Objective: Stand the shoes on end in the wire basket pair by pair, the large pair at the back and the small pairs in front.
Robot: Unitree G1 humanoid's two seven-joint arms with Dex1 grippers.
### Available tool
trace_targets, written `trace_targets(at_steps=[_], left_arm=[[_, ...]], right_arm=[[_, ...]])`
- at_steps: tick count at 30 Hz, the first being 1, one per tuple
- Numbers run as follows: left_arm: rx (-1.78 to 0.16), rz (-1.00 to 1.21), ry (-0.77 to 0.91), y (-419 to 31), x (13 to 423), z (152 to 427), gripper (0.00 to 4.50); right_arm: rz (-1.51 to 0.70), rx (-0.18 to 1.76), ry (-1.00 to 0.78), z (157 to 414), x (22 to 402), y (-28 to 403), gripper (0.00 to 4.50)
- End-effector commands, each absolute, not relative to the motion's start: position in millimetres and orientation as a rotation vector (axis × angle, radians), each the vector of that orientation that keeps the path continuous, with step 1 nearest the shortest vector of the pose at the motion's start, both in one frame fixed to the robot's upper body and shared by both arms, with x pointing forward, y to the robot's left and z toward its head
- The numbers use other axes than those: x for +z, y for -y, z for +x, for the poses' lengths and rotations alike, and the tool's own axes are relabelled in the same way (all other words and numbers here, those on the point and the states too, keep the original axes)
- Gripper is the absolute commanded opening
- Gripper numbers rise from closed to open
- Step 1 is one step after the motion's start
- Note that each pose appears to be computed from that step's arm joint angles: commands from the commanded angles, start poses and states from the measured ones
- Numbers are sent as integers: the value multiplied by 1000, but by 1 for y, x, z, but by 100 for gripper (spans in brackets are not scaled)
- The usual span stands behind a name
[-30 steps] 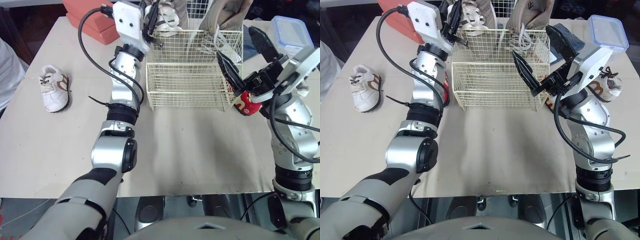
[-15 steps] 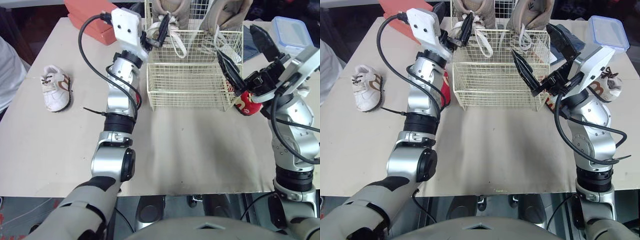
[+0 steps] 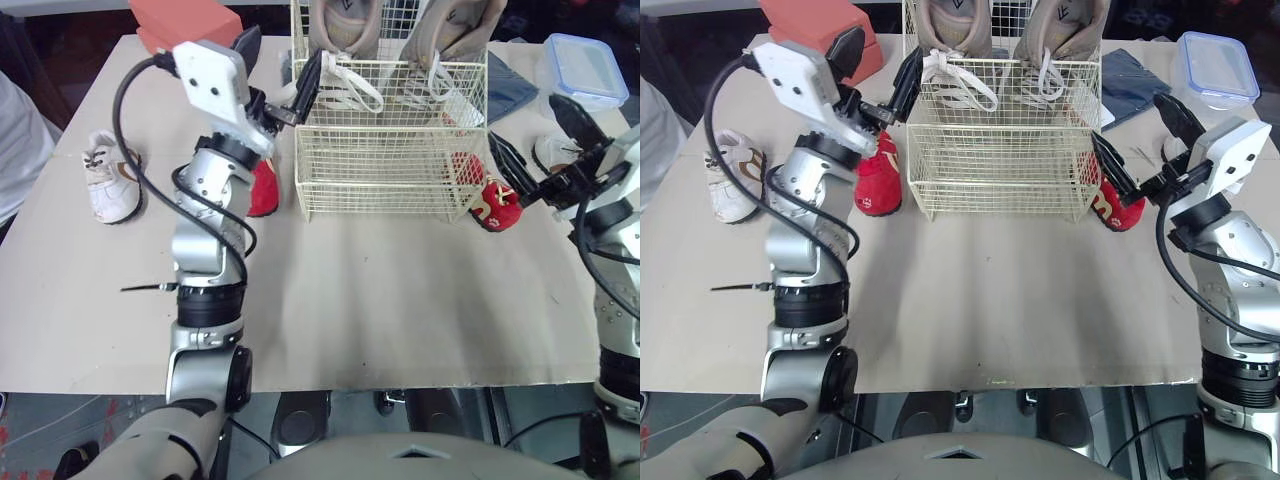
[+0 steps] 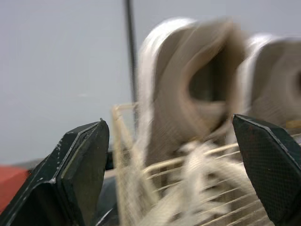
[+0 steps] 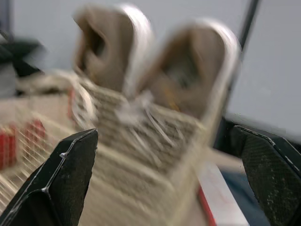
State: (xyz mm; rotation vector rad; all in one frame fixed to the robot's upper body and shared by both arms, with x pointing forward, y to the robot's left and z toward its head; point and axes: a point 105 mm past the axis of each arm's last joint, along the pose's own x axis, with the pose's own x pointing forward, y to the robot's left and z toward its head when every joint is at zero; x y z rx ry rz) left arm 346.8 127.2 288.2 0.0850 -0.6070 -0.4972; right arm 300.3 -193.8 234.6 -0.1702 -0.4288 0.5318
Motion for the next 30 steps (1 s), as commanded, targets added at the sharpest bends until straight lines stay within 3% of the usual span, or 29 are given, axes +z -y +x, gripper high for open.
trace_targets(at_steps=[1,5,12,19,28,30], left_arm=[[-641,101,616,-115,301,323,449],[-945,201,444,-100,284,298,449],[-1235,282,187,-94,263,261,449],[-1354,288,49,-91,254,242,449],[-1400,322,-39,-95,249,239,449],[-1402,336,-42,-96,250,241,450]], right_arm=[[-206,539,379,296,231,210,450],[-243,608,195,292,202,223,450],[-235,592,37,296,166,240,450],[-190,545,-14,305,145,247,450],[-81,550,-95,315,126,250,450],[-77,562,-98,315,126,247,394]])
